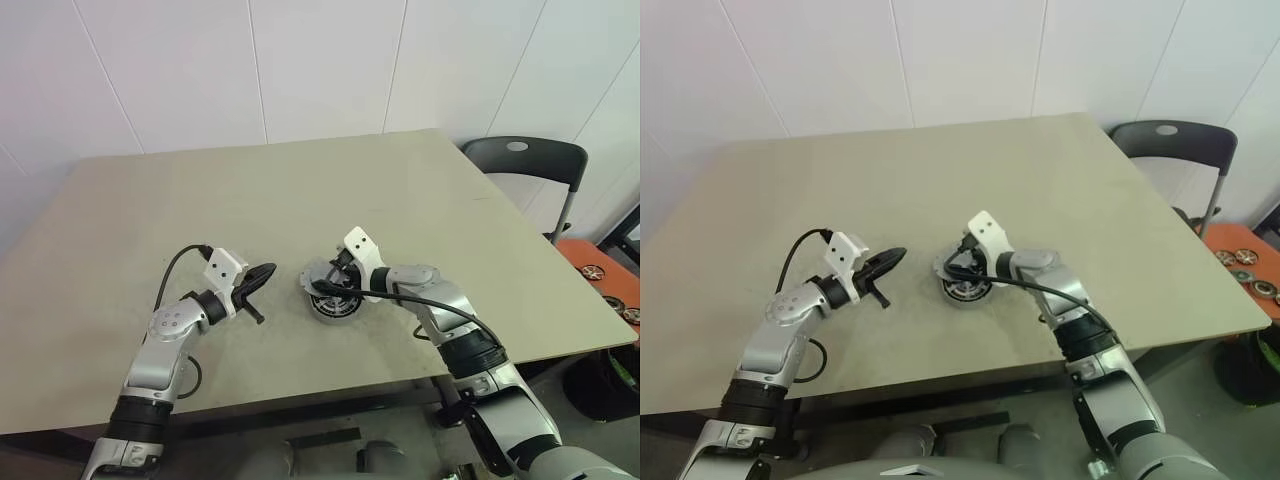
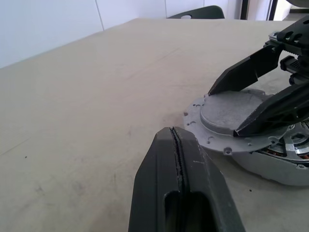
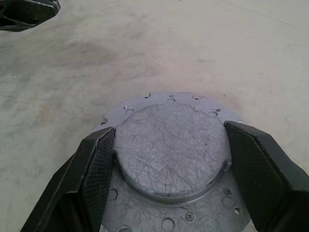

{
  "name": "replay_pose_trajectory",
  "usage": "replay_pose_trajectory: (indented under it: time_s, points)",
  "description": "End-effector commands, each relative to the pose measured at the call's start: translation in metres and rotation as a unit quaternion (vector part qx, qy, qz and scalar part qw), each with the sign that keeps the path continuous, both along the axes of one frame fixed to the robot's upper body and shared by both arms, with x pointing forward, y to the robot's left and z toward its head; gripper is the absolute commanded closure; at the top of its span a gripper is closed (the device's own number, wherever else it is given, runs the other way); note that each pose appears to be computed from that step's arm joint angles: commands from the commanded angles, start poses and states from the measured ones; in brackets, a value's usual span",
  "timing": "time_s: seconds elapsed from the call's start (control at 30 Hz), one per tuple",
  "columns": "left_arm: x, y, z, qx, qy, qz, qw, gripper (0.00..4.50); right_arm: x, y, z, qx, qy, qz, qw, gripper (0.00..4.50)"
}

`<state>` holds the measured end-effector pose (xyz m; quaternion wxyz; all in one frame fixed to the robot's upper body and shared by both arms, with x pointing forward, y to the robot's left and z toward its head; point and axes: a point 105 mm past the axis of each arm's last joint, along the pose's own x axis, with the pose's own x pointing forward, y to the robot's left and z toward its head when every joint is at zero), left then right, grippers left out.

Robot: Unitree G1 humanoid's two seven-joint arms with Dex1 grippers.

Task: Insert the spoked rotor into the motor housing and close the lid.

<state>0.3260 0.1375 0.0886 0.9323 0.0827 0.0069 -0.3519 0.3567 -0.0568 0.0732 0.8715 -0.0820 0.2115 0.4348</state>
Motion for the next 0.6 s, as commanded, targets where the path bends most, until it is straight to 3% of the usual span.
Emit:
replay_pose_trajectory:
  time_s: [0.03, 0.3, 0.47, 0.6]
  points:
    - [0.002, -0.004, 0.007, 0.004, -0.017, -0.006, 1.000, 4.50, 0.000, 0.004, 0.023, 0.074, -0.005, 0.014, 0.997, 1.29]
    - [0.001, -0.007, 0.002, 0.003, -0.010, -0.006, 1.000, 4.50, 0.004, -0.014, 0.060, 0.177, -0.002, 0.024, 0.984, 1.29]
    - [0.001, -0.008, 0.000, 0.004, -0.007, -0.006, 1.000, 4.50, -0.013, -0.025, 0.039, 0.083, -0.024, 0.091, 0.992, 1.29]
    - [0.001, -0.009, -0.001, 0.004, -0.007, -0.007, 1.000, 4.50, -0.013, -0.035, 0.026, 0.041, -0.030, 0.095, 0.994, 1.29]
